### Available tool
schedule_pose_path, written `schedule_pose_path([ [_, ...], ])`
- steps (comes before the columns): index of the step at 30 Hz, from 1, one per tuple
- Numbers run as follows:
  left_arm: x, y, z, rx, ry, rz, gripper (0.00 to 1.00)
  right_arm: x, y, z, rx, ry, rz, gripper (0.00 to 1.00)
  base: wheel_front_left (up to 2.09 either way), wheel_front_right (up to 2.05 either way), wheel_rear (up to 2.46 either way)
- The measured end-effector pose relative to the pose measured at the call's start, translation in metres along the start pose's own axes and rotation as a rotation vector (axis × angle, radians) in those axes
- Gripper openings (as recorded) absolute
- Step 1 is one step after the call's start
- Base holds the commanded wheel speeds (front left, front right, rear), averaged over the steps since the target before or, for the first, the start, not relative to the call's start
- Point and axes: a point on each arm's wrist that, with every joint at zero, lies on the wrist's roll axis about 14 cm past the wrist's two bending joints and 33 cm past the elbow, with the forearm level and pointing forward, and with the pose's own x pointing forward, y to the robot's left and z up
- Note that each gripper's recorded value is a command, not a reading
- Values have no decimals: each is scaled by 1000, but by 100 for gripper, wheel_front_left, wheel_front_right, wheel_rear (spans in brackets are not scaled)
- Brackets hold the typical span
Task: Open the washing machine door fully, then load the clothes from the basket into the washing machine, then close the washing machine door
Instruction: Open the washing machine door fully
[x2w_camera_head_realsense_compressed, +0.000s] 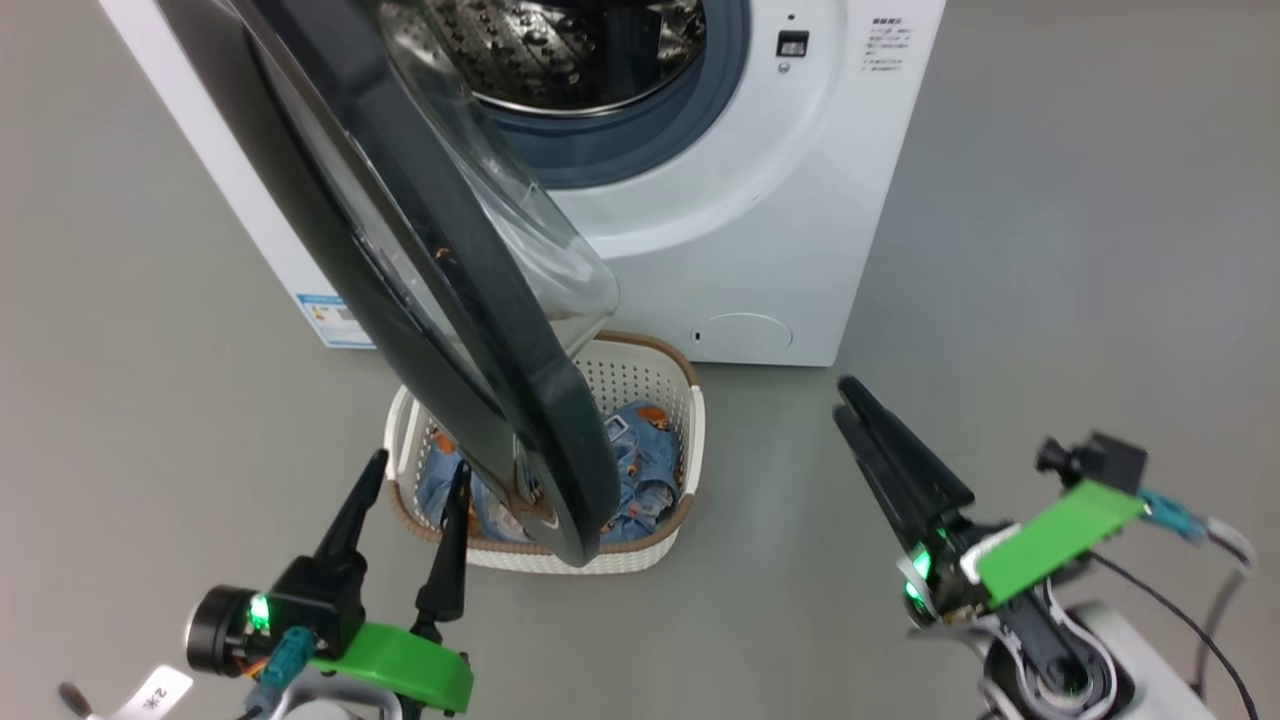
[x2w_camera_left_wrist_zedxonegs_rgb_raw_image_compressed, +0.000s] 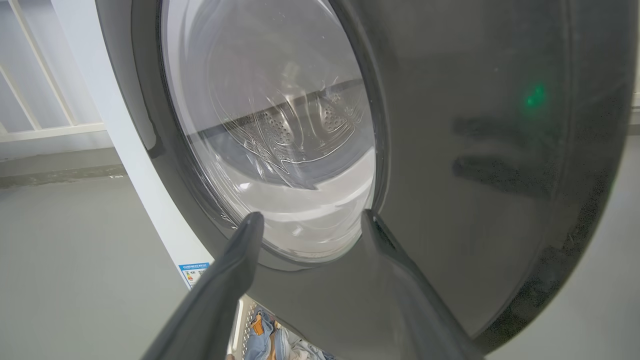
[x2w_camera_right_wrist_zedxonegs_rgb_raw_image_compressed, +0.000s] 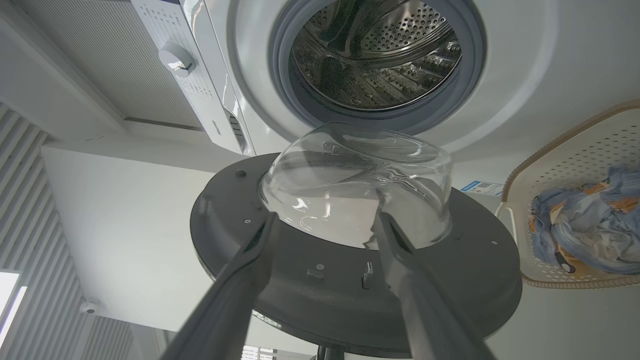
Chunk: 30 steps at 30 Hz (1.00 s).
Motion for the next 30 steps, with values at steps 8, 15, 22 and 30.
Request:
schedule_pose_path([
  [8,-7,-4,1,-4,-1,-9,100,-43,-19,41,-311,-283,-88,100,0,0,0],
  [15,-7,-7,5,-2,-14,-19,100,-86,-30,97,-717,-428,-217,100,0,0,0],
  [22,-13,-10,3,-3,-7,-24,100,-120,-17,123,-1053,-563,-325,100,0,0,0],
  [30,-19,-10,2,-5,-3,-22,100,-138,-14,118,-1323,-536,-439,100,0,0,0],
])
